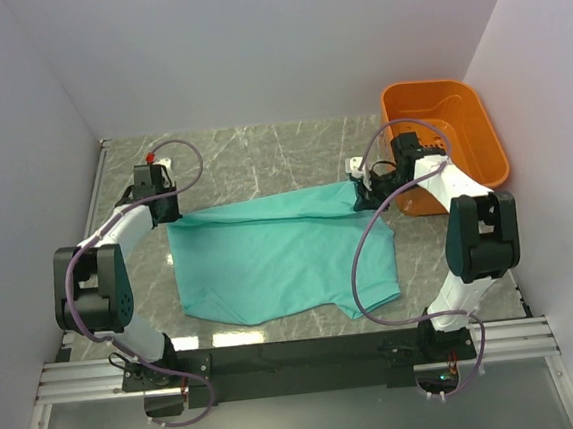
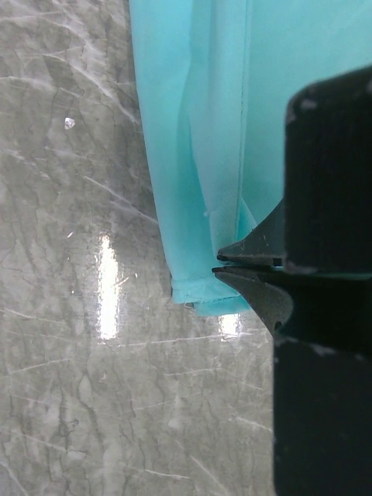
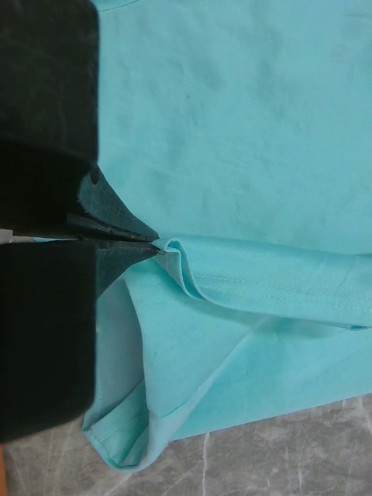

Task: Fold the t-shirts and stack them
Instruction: Fold the tshirt

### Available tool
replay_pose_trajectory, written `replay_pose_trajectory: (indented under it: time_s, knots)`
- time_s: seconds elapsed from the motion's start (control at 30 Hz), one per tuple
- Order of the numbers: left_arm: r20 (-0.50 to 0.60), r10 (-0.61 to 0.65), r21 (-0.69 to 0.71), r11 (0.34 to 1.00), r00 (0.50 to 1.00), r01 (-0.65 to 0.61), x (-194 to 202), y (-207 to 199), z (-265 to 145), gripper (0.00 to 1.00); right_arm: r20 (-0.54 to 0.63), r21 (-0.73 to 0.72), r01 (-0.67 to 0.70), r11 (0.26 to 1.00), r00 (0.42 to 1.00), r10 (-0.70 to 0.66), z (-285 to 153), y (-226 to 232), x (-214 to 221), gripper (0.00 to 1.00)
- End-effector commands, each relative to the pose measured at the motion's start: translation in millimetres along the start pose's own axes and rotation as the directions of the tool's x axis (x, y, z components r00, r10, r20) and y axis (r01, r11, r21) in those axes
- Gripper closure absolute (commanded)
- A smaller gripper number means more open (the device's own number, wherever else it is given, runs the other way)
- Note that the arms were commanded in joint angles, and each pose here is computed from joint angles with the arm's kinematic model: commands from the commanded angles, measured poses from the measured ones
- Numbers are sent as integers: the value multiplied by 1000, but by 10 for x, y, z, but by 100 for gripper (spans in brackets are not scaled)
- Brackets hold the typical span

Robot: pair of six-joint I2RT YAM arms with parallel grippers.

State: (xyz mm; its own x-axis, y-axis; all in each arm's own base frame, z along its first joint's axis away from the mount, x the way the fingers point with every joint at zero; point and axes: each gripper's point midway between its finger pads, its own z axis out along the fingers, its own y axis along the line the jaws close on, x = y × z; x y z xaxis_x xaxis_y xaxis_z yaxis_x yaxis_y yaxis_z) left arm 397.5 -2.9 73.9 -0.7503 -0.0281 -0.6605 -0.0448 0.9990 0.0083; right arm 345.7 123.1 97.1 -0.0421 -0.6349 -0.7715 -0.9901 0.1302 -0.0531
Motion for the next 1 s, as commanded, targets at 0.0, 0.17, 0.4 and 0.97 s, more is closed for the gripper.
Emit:
replay_pose_trajectory:
  time_s: [0.0,0.17,0.4,0.97]
  knots:
    - [37,20,-28,999,999,-19,-94,35,-68,99,10,4,18,1000,1000,-18,14,-5,-65,100]
    - [35,26,-41,999,999,-25,-85,42,-83,99,4,2,17,1000,1000,-17,25,5,-61,100]
    - [31,32,-76,997,999,-29,-122,24,-183,89,-3,12,1,1000,1000,-1,16,-12,-51,100]
    - [100,-161,1,987,982,161,-217,-125,-578,41,-11,37,-21,999,1000,22,13,-73,-49,100]
